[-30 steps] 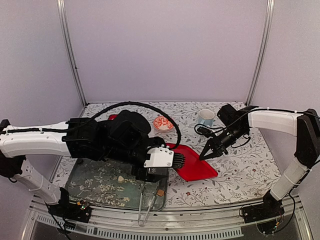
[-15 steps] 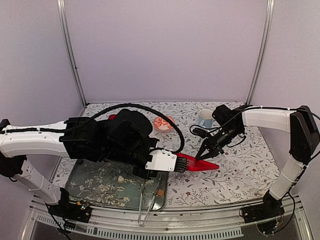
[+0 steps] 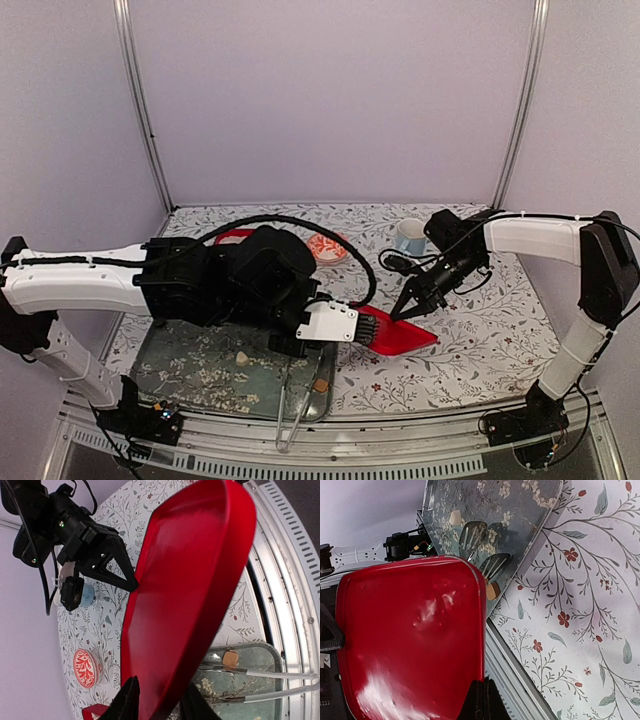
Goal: Pack the chocolate
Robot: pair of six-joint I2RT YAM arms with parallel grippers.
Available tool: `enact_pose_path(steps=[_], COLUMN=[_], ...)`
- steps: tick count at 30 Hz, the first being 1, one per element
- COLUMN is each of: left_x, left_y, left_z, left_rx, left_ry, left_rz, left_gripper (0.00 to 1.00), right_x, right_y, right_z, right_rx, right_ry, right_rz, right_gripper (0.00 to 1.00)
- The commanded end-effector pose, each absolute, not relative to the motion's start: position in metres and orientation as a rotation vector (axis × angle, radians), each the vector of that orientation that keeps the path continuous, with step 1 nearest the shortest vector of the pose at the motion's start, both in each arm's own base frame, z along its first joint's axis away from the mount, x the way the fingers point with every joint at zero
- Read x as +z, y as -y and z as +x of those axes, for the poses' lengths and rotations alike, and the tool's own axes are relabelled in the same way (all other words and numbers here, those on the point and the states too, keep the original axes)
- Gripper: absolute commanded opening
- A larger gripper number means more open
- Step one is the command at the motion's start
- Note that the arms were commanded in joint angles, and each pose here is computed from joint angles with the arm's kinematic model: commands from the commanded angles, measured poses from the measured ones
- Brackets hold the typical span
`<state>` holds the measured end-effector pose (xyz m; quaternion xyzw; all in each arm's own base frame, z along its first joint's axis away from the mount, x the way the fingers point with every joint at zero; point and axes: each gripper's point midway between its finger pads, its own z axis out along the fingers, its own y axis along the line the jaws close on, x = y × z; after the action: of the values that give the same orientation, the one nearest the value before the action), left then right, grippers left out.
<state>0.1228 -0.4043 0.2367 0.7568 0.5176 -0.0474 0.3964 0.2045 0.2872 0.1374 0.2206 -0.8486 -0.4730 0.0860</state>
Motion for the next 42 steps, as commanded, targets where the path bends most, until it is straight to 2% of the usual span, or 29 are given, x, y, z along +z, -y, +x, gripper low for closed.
enact_pose_path(steps=[1,3,5,8,12,15,16,17,19,20,23,25,28,31,35,36,42], left_x=[0.234,0.231,0.230,0.234,0.245,0.260,0.264,0.267,0.269,0.268,0.269,0.273,0.285,0.298,0.304,0.300,0.296], left_y=[0.393,0.388,0.385,0.386,0.386,0.388,0.388,0.388,0.386,0.384,0.380,0.375,0.364,0.347,0.330,0.315,0.277], left_z=[0.130,0.133,0.135,0.134,0.135,0.137,0.137,0.137,0.137,0.137,0.136,0.141,0.159,0.185,0.216,0.244,0.297], left_rx=[-0.082,-0.053,-0.044,-0.061,-0.068,-0.098,-0.117,-0.135,-0.170,-0.184,-0.260,-0.350,-0.522,-0.687,-0.889,-1.008,-1.286], left_ry=[-1.335,-1.336,-1.348,-1.343,-1.336,-1.327,-1.327,-1.333,-1.354,-1.367,-1.416,-1.475,-1.594,-1.726,-1.852,-1.949,-2.051], left_rz=[1.928,1.934,1.937,1.932,1.901,1.839,1.821,1.805,1.788,1.784,1.752,1.694,1.543,1.338,1.127,0.971,0.705], left_gripper=[0.29,0.32,0.31,0.16,0.02,0.00,0.00,0.00,0.00,0.00,0.00,0.00,0.00,0.00,0.00,0.00,0.00], right_x=[0.151,0.151,0.151,0.150,0.147,0.147,0.147,0.147,0.154,0.163,0.190,0.211,0.240,0.262,0.281,0.283,0.280], right_y=[-0.293,-0.293,-0.293,-0.293,-0.294,-0.294,-0.295,-0.295,-0.298,-0.300,-0.298,-0.285,-0.250,-0.227,-0.227,-0.235,-0.271], right_z=[0.204,0.203,0.203,0.204,0.205,0.205,0.205,0.206,0.212,0.220,0.246,0.273,0.317,0.341,0.350,0.349,0.347], right_rx=[-1.472,-1.471,-1.469,-1.467,-1.462,-1.470,-1.471,-1.475,-1.501,-1.532,-1.651,-1.739,-1.868,-1.954,-2.049,-2.090,-2.081], right_ry=[2.498,2.498,2.498,2.496,2.496,2.486,2.486,2.484,2.495,2.507,2.554,2.626,2.766,2.872,2.919,2.899,2.863], right_rz=[0.708,0.711,0.710,0.705,0.703,0.698,0.696,0.691,0.696,0.705,0.706,0.660,0.504,0.406,0.443,0.430,0.524], right_gripper=[0.00,0.00,0.00,0.00,0.00,0.00,0.05,0.20,0.40,0.54,0.78,0.88,0.97,1.00,0.99,0.99,0.99])
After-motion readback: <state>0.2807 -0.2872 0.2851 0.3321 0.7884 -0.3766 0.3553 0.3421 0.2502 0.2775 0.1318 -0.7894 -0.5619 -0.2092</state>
